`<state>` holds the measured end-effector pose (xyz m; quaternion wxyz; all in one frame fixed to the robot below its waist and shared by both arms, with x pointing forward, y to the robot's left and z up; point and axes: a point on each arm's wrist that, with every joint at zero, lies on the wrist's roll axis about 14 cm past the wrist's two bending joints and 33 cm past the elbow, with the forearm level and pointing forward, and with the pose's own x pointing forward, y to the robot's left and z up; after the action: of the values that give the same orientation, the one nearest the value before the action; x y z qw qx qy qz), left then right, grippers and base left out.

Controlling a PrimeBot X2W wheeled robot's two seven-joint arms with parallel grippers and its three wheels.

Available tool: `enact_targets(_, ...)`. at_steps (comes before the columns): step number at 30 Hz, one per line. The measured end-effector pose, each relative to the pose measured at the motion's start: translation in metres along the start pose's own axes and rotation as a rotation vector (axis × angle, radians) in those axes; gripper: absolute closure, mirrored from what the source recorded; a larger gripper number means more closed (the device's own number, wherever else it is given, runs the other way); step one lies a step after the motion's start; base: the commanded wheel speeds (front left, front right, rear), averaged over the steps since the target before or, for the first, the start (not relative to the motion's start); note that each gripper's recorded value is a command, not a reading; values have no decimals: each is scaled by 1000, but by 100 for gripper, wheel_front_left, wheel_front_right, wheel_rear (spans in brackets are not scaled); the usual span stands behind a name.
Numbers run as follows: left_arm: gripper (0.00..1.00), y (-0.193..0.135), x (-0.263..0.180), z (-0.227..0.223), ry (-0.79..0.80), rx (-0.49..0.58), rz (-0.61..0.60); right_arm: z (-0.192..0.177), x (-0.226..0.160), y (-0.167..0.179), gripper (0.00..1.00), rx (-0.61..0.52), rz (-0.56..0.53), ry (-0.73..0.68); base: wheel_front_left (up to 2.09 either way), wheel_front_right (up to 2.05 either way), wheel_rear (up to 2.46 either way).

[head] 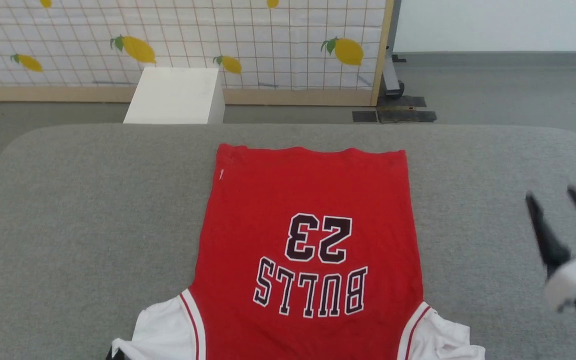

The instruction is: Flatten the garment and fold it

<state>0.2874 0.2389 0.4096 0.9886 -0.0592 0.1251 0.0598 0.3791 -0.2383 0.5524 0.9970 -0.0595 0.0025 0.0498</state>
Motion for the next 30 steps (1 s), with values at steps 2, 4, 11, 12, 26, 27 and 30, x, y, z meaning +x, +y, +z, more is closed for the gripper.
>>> enact_targets(2, 100, -1, 1, 1, -2, 7, -3, 29, 24, -1, 0, -34, 13, -54, 0, 0, 0)
enact_targets(4, 100, -3, 3, 3, -7, 20, -8, 54, 50, -2, 0, -57, 23, -82, 0, 0, 0)
enact_targets(11, 100, -8, 19, 15, -37, 15, -13, 60, 129, 15, 0, -49, 105, 133, 0, 0, 0)
enact_targets(12, 100, -10, 22, 17, -41, 13, -14, 53, 136, 20, 0, -45, 124, 187, 0, 0, 0)
enact_targets(26, 100, -25, 61, 18, -33, -8, -17, -60, 196, 41, 0, -160, 241, 963, 0, 0, 0)
enact_targets(27, 100, -26, 63, 16, -28, -13, -17, -67, 201, 41, 0, -165, 238, 989, 0, 0, 0)
enact_targets(30, 100, -28, 68, 9, -6, -16, -12, -87, 215, 45, 0, -168, 239, 1045, 0, 0, 0)
